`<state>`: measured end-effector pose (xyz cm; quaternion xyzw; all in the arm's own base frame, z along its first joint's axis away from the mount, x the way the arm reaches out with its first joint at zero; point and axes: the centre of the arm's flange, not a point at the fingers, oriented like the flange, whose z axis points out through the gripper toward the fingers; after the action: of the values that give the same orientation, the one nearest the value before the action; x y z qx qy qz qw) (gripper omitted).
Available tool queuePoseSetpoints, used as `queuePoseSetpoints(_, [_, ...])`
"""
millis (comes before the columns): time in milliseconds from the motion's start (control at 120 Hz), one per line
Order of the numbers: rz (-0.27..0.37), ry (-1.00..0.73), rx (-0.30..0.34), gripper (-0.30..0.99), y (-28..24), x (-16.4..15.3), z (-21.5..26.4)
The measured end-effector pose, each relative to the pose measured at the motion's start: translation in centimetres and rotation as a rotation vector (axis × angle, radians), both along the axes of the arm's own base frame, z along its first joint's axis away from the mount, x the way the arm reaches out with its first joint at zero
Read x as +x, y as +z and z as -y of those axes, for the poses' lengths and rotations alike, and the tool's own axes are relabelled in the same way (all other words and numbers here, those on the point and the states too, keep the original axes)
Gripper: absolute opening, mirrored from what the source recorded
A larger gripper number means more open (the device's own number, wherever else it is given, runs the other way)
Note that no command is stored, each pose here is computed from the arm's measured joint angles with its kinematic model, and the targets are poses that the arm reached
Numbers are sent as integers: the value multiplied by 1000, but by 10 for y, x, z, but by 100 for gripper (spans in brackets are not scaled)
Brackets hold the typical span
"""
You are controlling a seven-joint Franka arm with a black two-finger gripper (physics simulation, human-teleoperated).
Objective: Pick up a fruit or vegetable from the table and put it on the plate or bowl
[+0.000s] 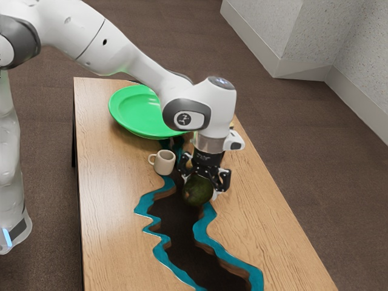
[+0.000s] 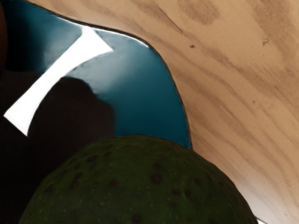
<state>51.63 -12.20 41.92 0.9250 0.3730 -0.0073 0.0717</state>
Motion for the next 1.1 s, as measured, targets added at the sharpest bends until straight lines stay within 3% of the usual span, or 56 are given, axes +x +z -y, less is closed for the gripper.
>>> queuePoseSetpoints(42, [-1,0,-3,69,-3,1,1])
queuePoseSetpoints(200, [13,4,-7,46,-4,3,2])
queuePoseSetpoints(267, [37,6,1,30,7,4,-1])
queuePoseSetpoints(425, [103,49,13,35,49,19,-44])
queuePoseSetpoints(542, [234,89,7,37,159,44,-101])
queuePoseSetpoints(575, [247,93,11,37,184,44,-119])
queuePoseSetpoints(650, [189,120,19,35,195,34,-172])
queuePoseSetpoints(833, [-4,169,-5,36,165,-12,-292])
queuePoseSetpoints(917, [-58,152,-2,36,154,-27,-324])
queuePoseSetpoints(1100, [-167,74,-23,36,98,-24,-362])
